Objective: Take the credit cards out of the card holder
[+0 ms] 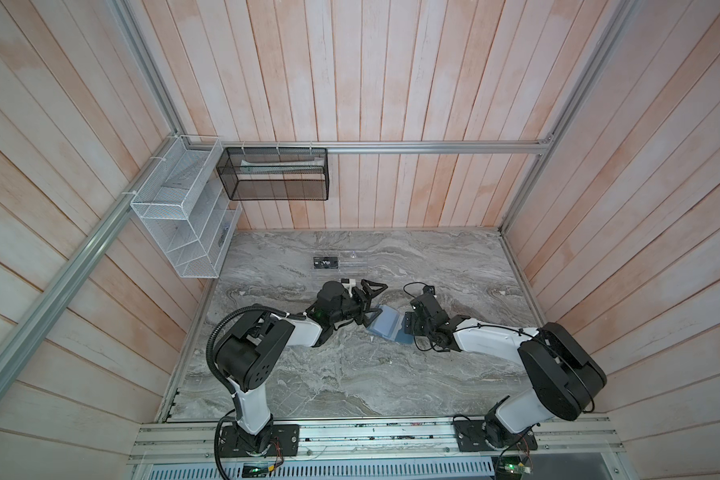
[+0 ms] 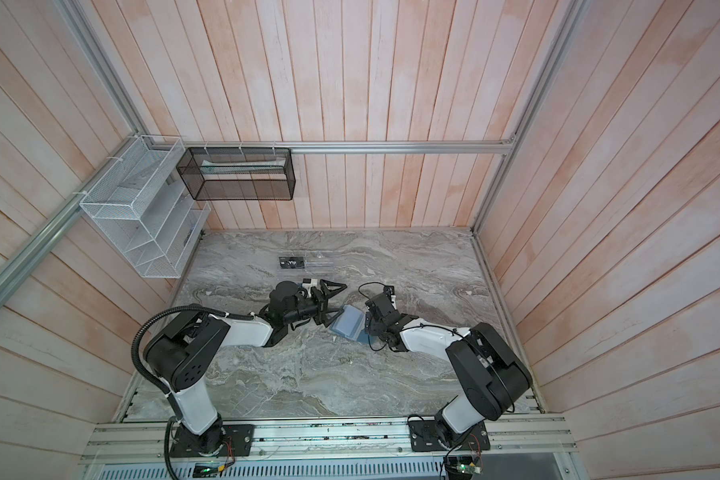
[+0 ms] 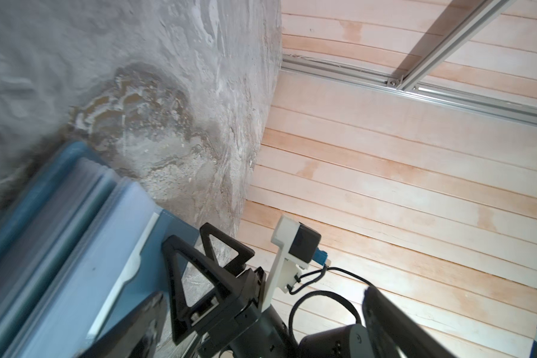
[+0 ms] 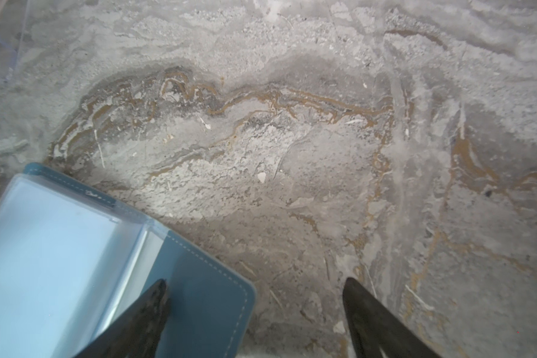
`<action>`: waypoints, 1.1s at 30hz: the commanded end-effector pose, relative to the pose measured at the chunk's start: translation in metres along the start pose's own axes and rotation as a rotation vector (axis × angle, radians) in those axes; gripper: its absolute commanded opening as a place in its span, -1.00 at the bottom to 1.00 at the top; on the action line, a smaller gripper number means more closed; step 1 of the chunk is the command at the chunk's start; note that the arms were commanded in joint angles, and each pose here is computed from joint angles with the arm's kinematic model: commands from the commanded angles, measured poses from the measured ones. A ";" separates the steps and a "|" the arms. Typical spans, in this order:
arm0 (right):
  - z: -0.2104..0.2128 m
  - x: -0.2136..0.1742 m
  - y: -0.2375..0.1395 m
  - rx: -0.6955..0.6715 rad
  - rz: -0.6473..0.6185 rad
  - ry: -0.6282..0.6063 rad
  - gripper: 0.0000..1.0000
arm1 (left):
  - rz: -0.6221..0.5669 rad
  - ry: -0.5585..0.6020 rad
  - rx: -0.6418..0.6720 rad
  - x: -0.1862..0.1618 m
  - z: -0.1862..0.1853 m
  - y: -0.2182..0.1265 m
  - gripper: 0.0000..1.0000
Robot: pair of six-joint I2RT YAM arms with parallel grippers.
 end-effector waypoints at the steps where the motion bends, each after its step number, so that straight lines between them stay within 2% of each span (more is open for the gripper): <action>1: 0.001 -0.003 0.001 0.021 -0.005 -0.002 0.77 | 0.039 -0.020 -0.017 -0.001 -0.001 0.013 1.00; 12: 0.005 0.008 -0.016 0.086 -0.056 0.037 0.78 | 0.049 -0.096 0.044 0.001 0.047 0.031 0.99; 25: 0.000 -0.002 -0.020 0.109 -0.037 0.064 0.77 | 0.056 -0.163 0.064 -0.020 0.071 0.042 1.00; 33: -0.013 0.000 -0.043 0.199 -0.088 0.145 0.75 | 0.025 -0.199 0.090 -0.018 0.088 0.045 1.00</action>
Point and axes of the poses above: each gripper's point midway between its finger pads, its own y axis out along the fingers, its own z axis along the line the jaws close on, x = y × z, the point moved 4 cm from there along -y, back along the fingers, and after that the axes turned 15 degrees about -y, right-handed, at the moved point
